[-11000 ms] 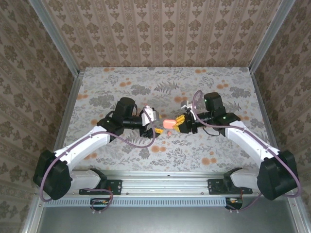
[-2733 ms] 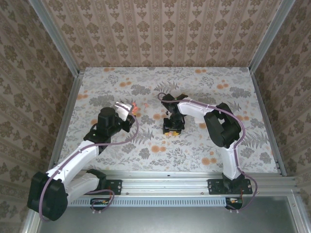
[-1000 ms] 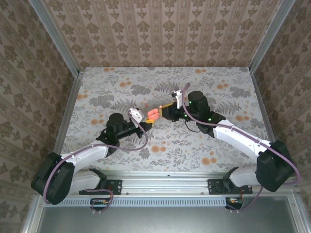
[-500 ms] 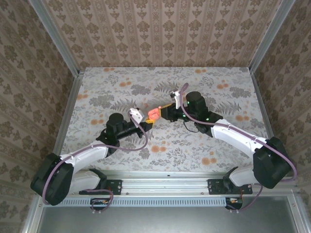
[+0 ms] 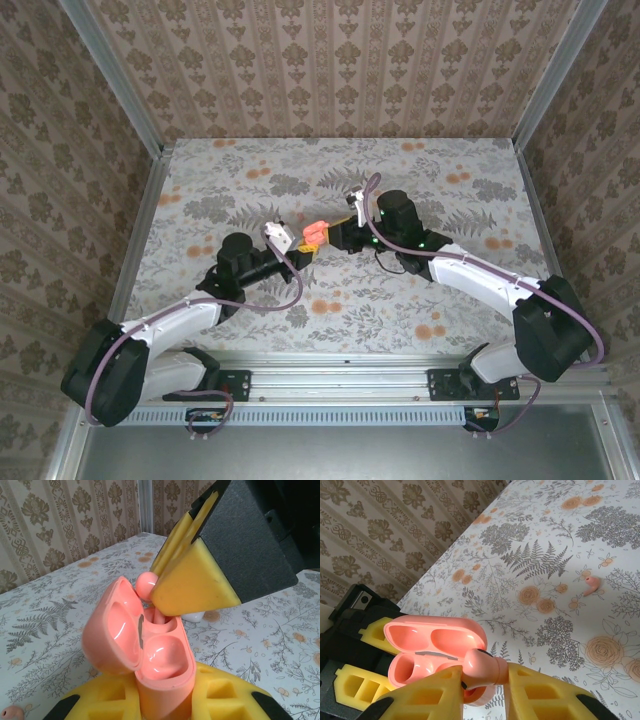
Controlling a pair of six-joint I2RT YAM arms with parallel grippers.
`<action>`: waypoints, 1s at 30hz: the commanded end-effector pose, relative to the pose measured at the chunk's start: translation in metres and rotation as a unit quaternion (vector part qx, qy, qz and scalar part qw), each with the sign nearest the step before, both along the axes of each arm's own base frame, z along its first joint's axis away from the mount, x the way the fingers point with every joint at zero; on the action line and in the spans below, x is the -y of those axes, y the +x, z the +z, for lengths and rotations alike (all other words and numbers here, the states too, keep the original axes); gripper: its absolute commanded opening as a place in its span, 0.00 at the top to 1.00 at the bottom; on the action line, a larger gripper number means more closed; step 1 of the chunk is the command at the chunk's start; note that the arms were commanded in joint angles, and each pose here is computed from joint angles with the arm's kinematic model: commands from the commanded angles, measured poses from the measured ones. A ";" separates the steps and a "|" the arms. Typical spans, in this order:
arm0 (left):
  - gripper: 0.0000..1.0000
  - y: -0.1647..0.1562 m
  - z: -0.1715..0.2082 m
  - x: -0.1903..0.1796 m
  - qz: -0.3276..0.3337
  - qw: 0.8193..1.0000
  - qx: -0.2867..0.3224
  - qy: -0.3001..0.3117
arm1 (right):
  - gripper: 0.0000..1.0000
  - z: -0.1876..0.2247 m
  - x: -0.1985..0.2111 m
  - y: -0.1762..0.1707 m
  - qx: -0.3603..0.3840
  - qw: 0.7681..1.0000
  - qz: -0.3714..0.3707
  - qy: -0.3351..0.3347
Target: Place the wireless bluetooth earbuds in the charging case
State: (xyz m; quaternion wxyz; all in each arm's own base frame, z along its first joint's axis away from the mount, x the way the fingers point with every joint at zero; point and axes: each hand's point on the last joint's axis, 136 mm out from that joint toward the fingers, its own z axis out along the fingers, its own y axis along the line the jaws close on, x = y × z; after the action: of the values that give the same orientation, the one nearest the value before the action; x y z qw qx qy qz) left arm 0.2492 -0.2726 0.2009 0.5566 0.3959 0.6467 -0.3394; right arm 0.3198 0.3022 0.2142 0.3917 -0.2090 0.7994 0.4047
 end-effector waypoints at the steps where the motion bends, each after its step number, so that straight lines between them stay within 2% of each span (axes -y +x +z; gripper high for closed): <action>1: 0.86 -0.001 0.035 0.004 -0.009 0.998 0.049 -0.028 | 0.67 -0.003 -0.003 -0.004 -0.006 1.000 0.009 -0.009; 5: 0.86 -0.001 0.034 0.004 -0.010 0.998 0.047 -0.027 | 0.56 0.005 -0.005 -0.006 0.000 1.000 0.017 0.003; 10: 0.86 -0.002 0.032 0.004 -0.011 0.999 0.046 -0.026 | 0.47 0.020 -0.006 -0.007 0.013 1.000 0.022 0.016; 15: 0.86 -0.003 0.032 0.004 -0.014 0.999 0.044 -0.026 | 0.46 0.050 0.008 -0.011 0.048 0.998 0.008 0.033; 18: 0.86 -0.005 0.033 0.006 -0.021 0.998 0.045 -0.027 | 0.41 0.063 0.018 -0.015 0.069 0.997 0.003 0.040; 23: 0.86 -0.011 0.034 0.009 -0.043 0.998 0.047 -0.027 | 0.39 0.073 0.041 -0.019 0.115 0.992 -0.028 0.036; 25: 0.86 -0.014 0.035 0.011 -0.057 0.997 0.049 -0.028 | 0.33 0.075 0.052 -0.020 0.138 0.989 -0.043 0.029; 28: 0.86 -0.020 0.039 0.015 -0.078 0.995 0.053 -0.032 | 0.16 0.075 0.066 -0.025 0.186 0.981 -0.043 0.018; 30: 0.86 -0.024 0.040 0.017 -0.094 0.994 0.053 -0.033 | 0.15 0.073 0.067 -0.039 0.246 0.969 0.002 0.008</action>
State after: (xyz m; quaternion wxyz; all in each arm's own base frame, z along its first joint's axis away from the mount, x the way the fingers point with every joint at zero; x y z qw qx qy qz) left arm 0.2357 -0.2812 0.2141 0.5522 0.4250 0.6145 -0.3699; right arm 0.2914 0.2406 0.2795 0.5274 -0.2339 0.7265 0.3733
